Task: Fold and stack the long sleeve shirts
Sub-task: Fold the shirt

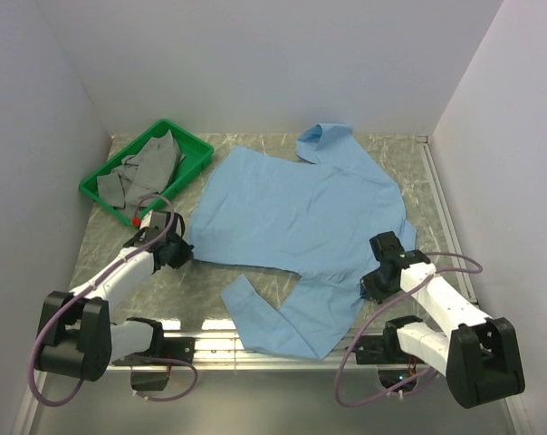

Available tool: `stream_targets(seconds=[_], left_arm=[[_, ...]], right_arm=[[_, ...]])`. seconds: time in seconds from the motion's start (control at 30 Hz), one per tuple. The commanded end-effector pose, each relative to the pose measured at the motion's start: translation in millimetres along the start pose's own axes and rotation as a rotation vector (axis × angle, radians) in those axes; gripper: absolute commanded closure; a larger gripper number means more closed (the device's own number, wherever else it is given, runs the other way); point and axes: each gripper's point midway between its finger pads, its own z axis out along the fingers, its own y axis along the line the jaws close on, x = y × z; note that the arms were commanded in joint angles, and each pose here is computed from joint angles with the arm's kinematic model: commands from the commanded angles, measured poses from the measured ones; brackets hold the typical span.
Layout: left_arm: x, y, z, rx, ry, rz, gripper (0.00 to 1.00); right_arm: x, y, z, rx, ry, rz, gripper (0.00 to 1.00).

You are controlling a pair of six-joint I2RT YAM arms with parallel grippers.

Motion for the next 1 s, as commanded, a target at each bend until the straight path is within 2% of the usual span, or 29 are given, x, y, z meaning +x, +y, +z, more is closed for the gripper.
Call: stream_targets(seconds=[0.0,0.23,0.43,0.63,0.83,0.97], left_arm=[[-23.8,-12.7,-13.0,0.007,-0.079,0.041,0.99],[-44.3,-14.5,-30.1,-0.03,-0.144,0.094,0.99],[-69.7,-34.1,-42.5,-0.02,-0.207,0.171,0.96],[-90.1,-64.8,-37.7,-0.011,-0.211,0.248,0.93],[-95.8,-90.8,-13.5,0.008,-0.173,0.292,0.92],[-95.9,-106.3,6.8,0.022,-0.132,0.327,0.88]], right_arm=[[-3.8,7.6,-11.4,-0.038,-0.017,-0.045,1.0],[-3.4,15.8,-46.2,-0.088,0.005,-0.184,1.0],[-24.5,39.1,-80.5,-0.126,-0.07,-0.305,1.0],[-41.5,55.6,-90.2,-0.158,-0.092,-0.301,1.0],[-56.0,59.5,-78.7,-0.165,-0.076,-0.274,1.0],[-66.5,64.1,-71.0,-0.164,-0.077,-0.254,1.0]])
